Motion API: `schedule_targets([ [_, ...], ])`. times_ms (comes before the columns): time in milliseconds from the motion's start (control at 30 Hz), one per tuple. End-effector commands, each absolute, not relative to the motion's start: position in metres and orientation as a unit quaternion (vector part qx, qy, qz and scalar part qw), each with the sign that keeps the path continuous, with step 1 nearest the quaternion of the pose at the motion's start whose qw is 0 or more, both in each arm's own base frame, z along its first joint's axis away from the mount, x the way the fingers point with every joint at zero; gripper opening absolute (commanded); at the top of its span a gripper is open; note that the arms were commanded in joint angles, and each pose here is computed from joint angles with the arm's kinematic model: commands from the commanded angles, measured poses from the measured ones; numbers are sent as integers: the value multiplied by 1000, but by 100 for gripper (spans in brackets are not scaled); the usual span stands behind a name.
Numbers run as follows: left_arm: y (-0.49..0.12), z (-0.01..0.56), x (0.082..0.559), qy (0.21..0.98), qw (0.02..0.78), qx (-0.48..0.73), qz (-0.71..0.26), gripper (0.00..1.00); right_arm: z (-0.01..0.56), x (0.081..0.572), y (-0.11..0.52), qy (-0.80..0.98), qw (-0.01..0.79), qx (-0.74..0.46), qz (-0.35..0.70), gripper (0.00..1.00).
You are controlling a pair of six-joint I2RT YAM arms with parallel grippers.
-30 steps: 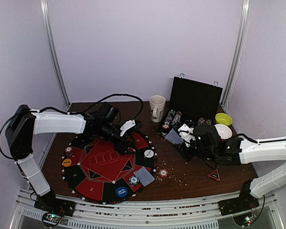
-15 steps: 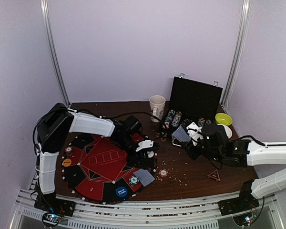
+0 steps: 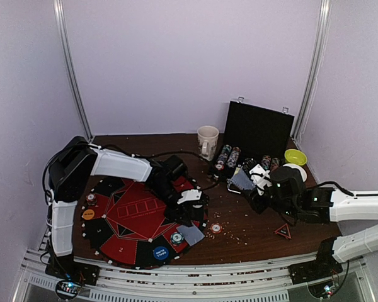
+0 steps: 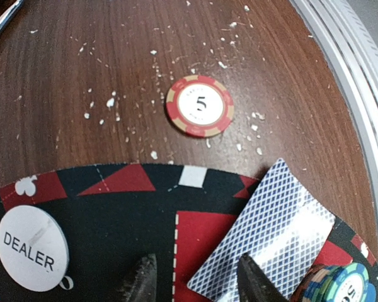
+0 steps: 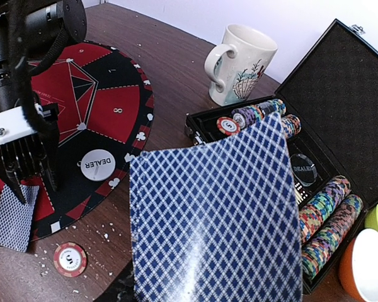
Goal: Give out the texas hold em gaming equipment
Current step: Pick up the poker card from position 10.
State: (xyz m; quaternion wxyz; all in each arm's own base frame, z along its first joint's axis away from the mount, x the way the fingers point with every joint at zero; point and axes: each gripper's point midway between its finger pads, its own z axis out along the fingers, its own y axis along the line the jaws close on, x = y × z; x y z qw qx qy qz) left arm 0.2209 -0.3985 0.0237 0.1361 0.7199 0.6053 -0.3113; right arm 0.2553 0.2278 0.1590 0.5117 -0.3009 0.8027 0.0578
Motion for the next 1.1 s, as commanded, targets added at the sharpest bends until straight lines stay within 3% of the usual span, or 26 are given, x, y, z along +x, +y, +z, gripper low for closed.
schedule_targets([
  [0,-392,22,207,604,114,727,-305,41,166,260,224,800,520,-297,43,48],
  [300,-390,23,204,598,116,735,-298,19,169,262,223,796,524,-302,34,48],
  [400,-393,31,206,591,127,739,-298,1,169,262,222,796,524,-303,30,48],
  [700,-413,84,218,563,220,734,-310,0,171,262,221,794,526,-303,29,48],
  [1067,-417,132,213,531,275,730,-330,0,175,263,224,791,528,-308,30,48],
])
